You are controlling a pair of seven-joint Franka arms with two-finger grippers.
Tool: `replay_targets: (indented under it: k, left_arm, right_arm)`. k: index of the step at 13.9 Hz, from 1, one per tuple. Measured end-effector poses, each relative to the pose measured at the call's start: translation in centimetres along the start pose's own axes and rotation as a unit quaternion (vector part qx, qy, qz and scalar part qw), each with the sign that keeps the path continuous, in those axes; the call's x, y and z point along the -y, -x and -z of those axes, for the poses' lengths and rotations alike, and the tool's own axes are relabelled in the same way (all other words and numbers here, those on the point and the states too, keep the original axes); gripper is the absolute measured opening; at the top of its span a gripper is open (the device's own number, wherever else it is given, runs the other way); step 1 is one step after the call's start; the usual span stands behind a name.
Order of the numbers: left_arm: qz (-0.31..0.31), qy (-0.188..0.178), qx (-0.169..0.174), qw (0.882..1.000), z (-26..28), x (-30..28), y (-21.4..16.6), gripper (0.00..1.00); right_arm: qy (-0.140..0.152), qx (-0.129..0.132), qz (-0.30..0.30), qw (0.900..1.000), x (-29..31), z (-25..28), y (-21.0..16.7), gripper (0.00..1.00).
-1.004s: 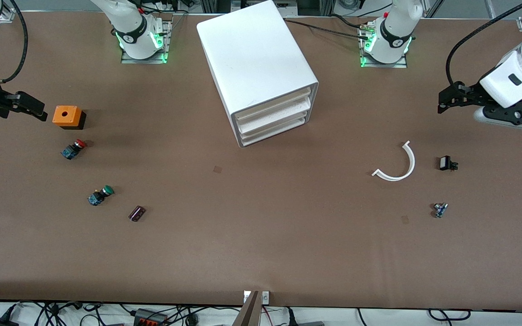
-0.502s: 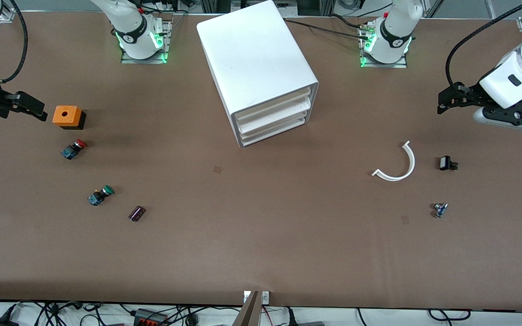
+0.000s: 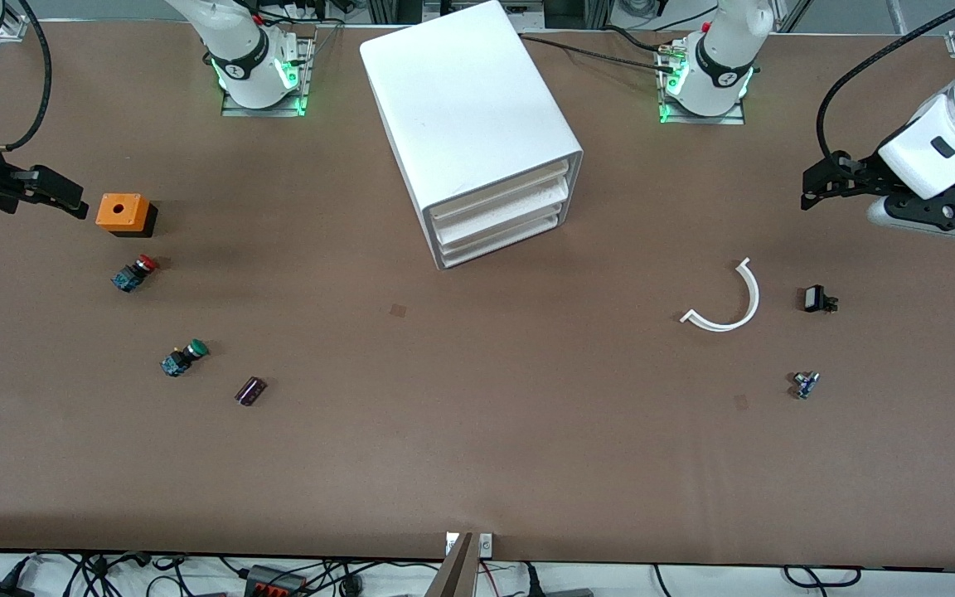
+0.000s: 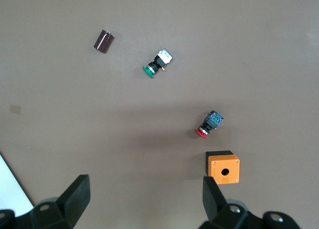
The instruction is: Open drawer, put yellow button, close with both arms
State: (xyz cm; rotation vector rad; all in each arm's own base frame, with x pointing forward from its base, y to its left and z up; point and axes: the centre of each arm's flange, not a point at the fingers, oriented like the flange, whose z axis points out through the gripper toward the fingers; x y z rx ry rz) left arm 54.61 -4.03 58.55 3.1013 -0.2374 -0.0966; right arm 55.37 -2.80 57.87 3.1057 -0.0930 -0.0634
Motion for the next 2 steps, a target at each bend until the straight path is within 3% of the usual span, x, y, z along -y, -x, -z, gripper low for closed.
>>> replay_targets:
  k: [2]
  left_arm:
    - [0.000, 0.000, 0.000, 1.000, 0.00, 0.00, 0.00, 1.00]
  right_arm:
    - [0.000, -0.001, 0.000, 1.000, 0.00, 0.06, 0.03, 1.00]
